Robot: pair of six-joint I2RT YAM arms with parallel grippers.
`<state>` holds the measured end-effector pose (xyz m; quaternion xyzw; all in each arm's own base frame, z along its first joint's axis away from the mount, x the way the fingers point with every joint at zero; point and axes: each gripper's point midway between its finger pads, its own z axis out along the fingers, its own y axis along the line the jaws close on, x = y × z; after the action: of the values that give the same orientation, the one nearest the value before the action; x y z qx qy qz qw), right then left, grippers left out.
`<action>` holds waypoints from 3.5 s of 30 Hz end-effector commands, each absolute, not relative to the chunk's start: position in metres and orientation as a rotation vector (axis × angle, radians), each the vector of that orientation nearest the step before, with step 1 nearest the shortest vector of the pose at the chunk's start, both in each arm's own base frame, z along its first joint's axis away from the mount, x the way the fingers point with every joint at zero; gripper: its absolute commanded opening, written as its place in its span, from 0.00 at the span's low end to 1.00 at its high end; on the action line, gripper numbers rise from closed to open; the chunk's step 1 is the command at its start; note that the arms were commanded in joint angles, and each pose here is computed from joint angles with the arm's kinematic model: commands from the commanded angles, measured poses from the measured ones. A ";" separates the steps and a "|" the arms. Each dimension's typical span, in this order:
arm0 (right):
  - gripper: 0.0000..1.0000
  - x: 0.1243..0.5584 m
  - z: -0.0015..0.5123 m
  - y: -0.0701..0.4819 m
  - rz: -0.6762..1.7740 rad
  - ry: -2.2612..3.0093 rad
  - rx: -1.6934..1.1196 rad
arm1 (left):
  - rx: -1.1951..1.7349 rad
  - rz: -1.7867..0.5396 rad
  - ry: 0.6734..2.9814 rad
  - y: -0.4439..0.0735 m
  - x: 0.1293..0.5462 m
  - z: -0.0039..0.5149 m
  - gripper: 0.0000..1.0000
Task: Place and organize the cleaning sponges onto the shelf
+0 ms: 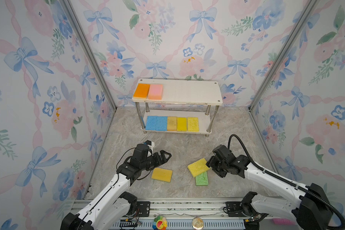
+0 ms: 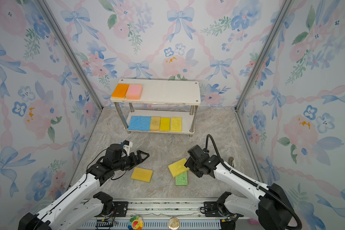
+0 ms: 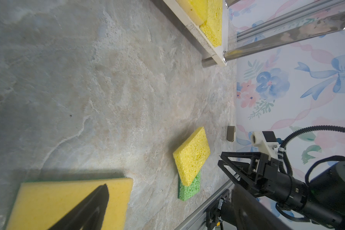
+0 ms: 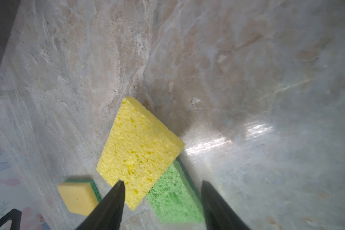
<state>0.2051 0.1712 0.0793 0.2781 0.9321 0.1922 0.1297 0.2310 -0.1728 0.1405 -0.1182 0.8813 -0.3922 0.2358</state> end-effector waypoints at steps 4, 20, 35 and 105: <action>0.62 0.211 0.067 0.173 0.586 2.687 0.852 | -0.338 -1.077 2.401 -0.174 0.236 0.146 0.98; 0.54 0.218 0.052 0.188 0.618 2.654 0.858 | -0.303 -1.066 2.431 -0.180 0.244 0.146 0.98; 0.37 0.214 0.038 0.190 0.592 2.676 0.862 | -0.306 -1.064 2.435 -0.179 0.243 0.143 0.98; 0.54 0.215 0.263 0.300 1.264 2.621 -0.191 | -0.185 -1.736 1.938 -0.258 0.289 0.294 0.00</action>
<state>0.2175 0.2951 0.2666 -0.0743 0.8933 0.4287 0.1126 0.2800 -0.2589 0.2609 -0.0759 0.7426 -0.6239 0.2314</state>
